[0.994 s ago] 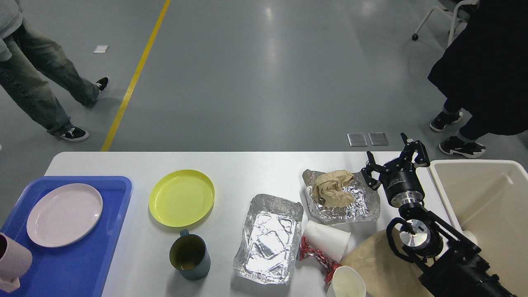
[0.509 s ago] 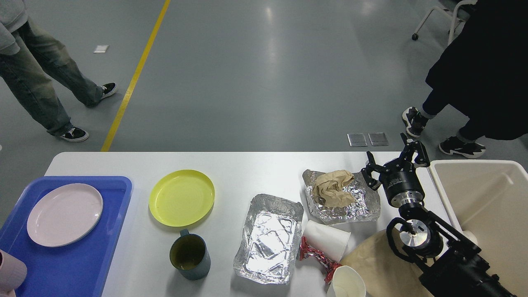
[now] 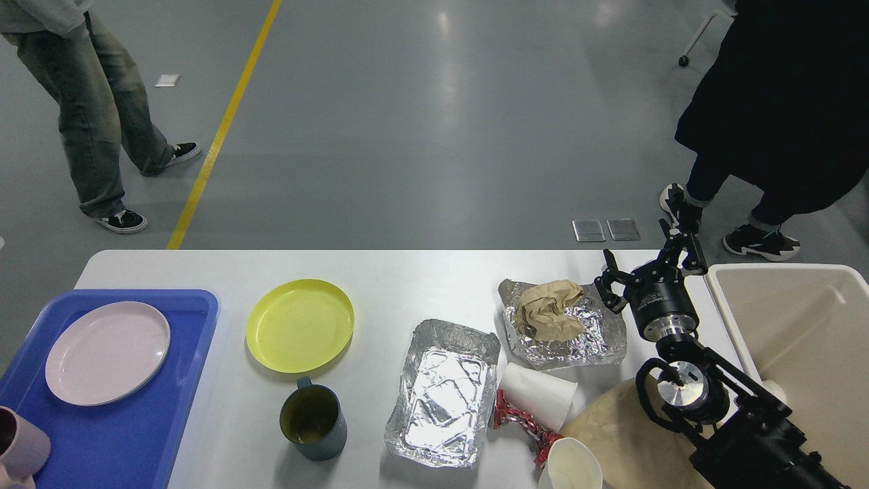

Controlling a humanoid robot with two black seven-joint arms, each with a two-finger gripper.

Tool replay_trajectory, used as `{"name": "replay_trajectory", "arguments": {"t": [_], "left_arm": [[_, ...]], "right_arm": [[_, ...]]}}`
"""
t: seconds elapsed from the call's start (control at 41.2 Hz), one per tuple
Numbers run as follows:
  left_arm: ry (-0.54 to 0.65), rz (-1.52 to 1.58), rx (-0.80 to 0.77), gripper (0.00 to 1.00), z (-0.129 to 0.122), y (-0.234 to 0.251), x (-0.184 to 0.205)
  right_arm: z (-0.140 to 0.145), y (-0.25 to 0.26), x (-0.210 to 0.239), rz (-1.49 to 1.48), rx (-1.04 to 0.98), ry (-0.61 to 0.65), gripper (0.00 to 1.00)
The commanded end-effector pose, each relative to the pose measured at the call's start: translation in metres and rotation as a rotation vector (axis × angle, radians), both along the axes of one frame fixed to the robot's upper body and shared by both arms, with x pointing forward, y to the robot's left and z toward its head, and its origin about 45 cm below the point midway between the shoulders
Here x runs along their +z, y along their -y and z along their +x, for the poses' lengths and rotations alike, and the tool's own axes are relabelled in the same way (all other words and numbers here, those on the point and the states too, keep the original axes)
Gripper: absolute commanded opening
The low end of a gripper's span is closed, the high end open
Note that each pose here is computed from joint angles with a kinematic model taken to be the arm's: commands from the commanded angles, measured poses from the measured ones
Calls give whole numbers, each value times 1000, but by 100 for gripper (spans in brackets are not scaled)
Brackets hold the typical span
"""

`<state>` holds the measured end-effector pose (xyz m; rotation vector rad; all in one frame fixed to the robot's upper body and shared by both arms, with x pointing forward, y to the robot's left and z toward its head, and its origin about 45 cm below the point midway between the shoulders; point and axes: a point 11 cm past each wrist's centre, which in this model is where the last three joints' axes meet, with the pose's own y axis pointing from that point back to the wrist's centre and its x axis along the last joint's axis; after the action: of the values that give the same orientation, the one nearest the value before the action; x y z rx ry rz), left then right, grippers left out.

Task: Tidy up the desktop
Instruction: 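Release the mug and raise the left gripper away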

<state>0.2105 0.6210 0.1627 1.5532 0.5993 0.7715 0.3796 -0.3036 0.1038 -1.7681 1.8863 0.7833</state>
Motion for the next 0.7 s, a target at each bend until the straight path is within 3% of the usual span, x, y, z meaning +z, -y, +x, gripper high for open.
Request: {"name": "replay_trajectory", "arguments": {"t": [0.0, 0.024, 0.146, 0.34, 0.485, 0.679], "left_arm": [[55, 30, 15, 70, 5, -4, 0], [51, 34, 18, 76, 1, -5, -3], [45, 41, 19, 80, -2, -6, -5], [22, 10, 21, 95, -4, 0, -4], [26, 41, 15, 96, 8, -11, 37], [108, 72, -65, 96, 56, 5, 99]], "right_arm": [[0, 0, 0, 0, 0, 0, 100], [0, 0, 0, 0, 0, 0, 100], [0, 0, 0, 0, 0, 0, 100], [0, 0, 0, 0, 0, 0, 100], [0, 0, 0, 0, 0, 0, 100], [0, 0, 0, 0, 0, 0, 100]]}}
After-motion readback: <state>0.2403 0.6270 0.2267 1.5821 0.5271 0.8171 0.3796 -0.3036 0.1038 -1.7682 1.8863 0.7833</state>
